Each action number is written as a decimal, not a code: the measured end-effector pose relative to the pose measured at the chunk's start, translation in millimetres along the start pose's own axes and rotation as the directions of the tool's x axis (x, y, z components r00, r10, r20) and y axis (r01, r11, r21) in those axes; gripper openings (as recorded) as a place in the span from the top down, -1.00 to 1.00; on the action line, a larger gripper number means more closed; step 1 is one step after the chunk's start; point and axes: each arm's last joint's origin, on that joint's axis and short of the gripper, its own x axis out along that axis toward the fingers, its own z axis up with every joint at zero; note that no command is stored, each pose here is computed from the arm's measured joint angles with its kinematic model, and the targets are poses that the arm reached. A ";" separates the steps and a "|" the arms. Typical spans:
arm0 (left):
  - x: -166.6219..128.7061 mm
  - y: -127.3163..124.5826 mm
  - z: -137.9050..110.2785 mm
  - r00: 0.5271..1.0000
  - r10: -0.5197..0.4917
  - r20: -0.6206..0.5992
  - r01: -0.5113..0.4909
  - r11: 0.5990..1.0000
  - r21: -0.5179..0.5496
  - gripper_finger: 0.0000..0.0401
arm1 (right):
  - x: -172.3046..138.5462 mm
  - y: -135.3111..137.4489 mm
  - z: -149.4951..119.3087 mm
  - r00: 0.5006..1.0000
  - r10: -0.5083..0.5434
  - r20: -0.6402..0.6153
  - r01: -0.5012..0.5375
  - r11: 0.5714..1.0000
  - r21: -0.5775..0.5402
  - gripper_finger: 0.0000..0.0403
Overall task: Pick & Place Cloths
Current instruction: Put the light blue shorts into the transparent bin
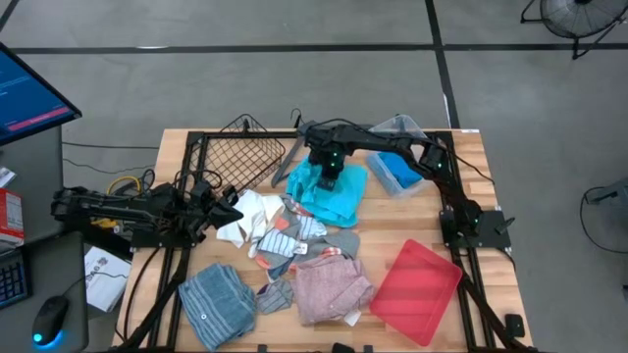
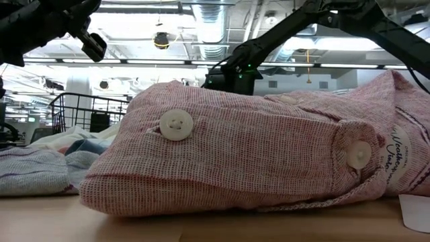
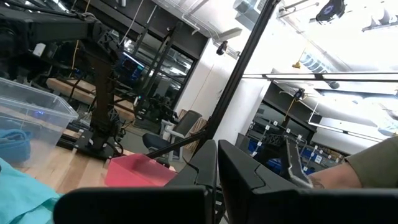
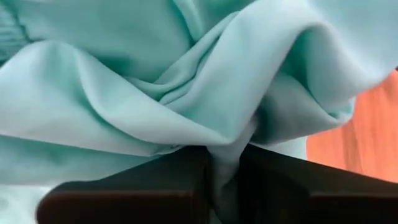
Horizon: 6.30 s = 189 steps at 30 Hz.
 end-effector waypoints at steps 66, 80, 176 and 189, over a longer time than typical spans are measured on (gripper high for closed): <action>0.0 0.0 -0.1 1.000 0.000 0.000 0.000 1.000 0.000 0.99 | -256.1 -15.0 -167.2 0.856 -0.512 -0.075 0.399 0.559 0.727 0.86; 0.0 0.0 0.1 1.000 0.000 0.000 0.000 1.000 0.000 0.99 | -197.8 -34.1 -214.4 0.869 -0.446 -0.216 0.465 0.581 0.668 0.86; 0.0 0.0 0.0 1.000 0.000 0.000 0.000 1.000 0.000 0.99 | -34.8 -29.6 -190.5 0.908 -0.417 0.031 -0.210 -0.391 0.896 1.00; 0.0 0.0 0.0 1.000 0.000 0.000 0.000 1.000 0.000 0.99 | -25.0 -43.7 -214.8 0.906 -0.419 -0.065 -0.081 -0.320 0.944 0.98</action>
